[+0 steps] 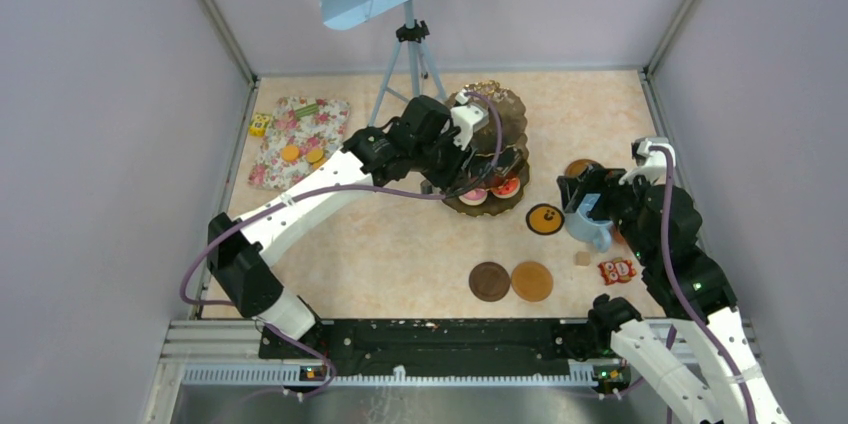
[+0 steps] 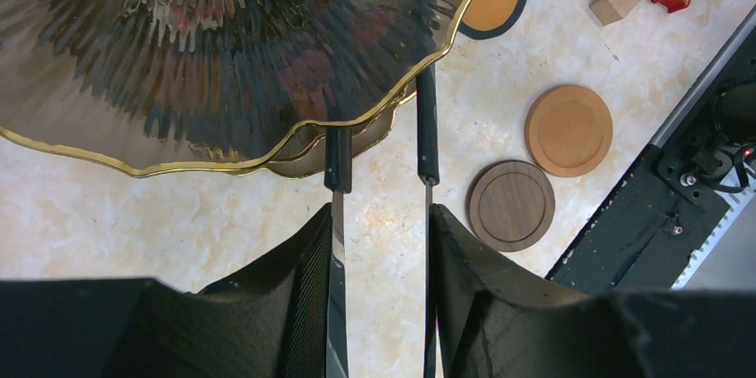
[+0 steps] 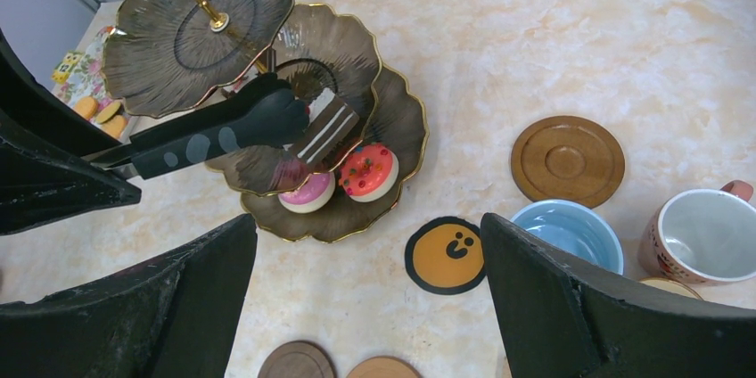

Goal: Serve the afternoon tea

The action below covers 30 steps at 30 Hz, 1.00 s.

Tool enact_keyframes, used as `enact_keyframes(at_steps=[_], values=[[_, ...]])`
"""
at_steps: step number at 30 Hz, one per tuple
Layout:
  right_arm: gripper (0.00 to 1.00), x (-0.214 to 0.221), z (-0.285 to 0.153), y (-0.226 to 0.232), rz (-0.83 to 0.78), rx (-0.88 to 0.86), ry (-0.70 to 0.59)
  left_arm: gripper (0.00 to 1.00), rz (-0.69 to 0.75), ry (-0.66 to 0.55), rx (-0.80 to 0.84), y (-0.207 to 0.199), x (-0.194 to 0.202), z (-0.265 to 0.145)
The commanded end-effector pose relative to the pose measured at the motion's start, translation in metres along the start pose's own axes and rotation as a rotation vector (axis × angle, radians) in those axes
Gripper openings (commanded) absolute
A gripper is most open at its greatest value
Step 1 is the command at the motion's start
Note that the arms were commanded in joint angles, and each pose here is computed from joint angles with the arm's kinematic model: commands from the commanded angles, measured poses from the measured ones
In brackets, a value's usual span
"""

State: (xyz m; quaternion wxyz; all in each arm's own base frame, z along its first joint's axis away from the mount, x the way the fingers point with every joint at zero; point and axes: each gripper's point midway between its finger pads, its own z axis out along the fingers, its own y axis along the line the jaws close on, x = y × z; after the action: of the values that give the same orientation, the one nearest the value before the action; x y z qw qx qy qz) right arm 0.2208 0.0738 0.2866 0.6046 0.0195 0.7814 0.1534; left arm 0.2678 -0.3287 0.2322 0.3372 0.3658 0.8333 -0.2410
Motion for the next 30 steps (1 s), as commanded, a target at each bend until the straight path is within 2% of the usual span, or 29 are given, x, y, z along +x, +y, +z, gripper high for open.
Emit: enact_keyframes(at_steps=[1,8,18,21,23,28,30], values=[[0.93,-0.019,-0.008,0.005,0.013,-0.017,-0.056,0.46,0.041,-0.109,-0.006,-0.004,-0.024,-0.024],[0.93,-0.018,-0.007,0.007,0.014,-0.023,-0.054,0.45,0.040,-0.086,0.005,-0.008,-0.002,-0.047],[0.94,-0.013,-0.002,0.008,0.013,-0.035,-0.049,0.40,-0.055,0.122,-0.188,0.016,0.085,-0.120],[0.94,-0.008,0.004,0.013,0.013,-0.056,-0.031,0.40,-0.101,0.187,-0.365,0.047,0.108,-0.138],[0.94,-0.005,0.008,0.015,0.013,-0.067,-0.023,0.44,-0.161,0.173,-0.495,0.081,0.110,-0.150],[0.94,-0.005,0.011,0.013,-0.009,-0.058,-0.023,0.47,-0.421,-0.009,-0.802,0.191,0.097,-0.179],[0.94,-0.005,0.011,0.011,-0.017,-0.049,-0.023,0.46,-0.509,-0.110,-0.849,0.230,0.086,-0.181]])
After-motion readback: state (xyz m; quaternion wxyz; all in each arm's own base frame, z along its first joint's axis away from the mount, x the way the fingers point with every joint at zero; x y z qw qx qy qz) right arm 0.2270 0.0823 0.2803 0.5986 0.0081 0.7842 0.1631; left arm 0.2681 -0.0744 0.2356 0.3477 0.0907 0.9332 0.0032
